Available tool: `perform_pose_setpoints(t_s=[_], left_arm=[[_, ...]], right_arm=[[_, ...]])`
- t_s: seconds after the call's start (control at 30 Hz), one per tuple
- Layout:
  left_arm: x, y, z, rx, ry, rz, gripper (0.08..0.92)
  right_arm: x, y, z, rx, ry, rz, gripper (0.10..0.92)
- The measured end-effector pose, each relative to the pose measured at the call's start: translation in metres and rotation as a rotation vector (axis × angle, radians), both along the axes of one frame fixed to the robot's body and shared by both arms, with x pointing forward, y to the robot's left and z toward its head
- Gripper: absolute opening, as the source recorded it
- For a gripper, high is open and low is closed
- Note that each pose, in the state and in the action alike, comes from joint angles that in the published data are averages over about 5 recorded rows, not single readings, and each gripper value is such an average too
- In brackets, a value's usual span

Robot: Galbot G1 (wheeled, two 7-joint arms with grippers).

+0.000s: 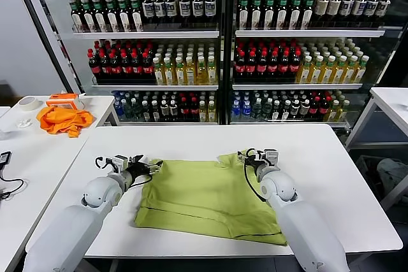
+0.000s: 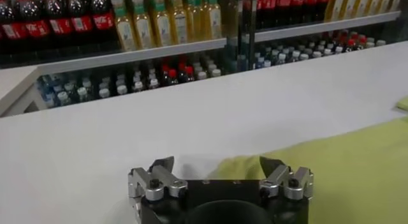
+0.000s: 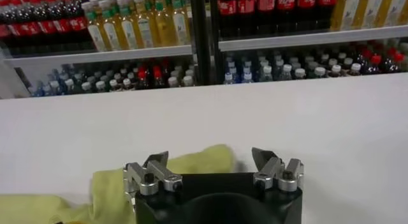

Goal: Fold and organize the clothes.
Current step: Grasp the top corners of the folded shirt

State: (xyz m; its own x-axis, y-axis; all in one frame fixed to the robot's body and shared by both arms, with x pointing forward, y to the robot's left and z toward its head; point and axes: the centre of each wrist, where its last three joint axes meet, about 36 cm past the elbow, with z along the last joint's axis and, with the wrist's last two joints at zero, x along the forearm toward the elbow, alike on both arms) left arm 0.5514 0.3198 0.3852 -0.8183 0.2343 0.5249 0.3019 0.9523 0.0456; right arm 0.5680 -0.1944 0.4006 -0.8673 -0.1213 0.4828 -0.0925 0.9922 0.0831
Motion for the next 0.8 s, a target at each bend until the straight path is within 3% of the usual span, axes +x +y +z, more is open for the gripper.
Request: perform_pose_setpoints(t_s=[0.1,0.5,0.8], left_arm=[[0.0,0.002,-0.002,-0.002,0.002,-0.002,0.764],[-0.005,0.001,-0.015,-0.023,0.005,-0.018,0.42],[-0.008,-0.004,-0.019,-0.053,-0.017,-0.022,0.161]], right_arm=[[0.001,0.002,-0.002,-0.004,0.007,0.001,0.707],[0.005,0.004,-0.01,-0.006,0.027,0.007,0.36],[0.004,0.0,-0.009,0.021,-0.019,0.017,0.121]])
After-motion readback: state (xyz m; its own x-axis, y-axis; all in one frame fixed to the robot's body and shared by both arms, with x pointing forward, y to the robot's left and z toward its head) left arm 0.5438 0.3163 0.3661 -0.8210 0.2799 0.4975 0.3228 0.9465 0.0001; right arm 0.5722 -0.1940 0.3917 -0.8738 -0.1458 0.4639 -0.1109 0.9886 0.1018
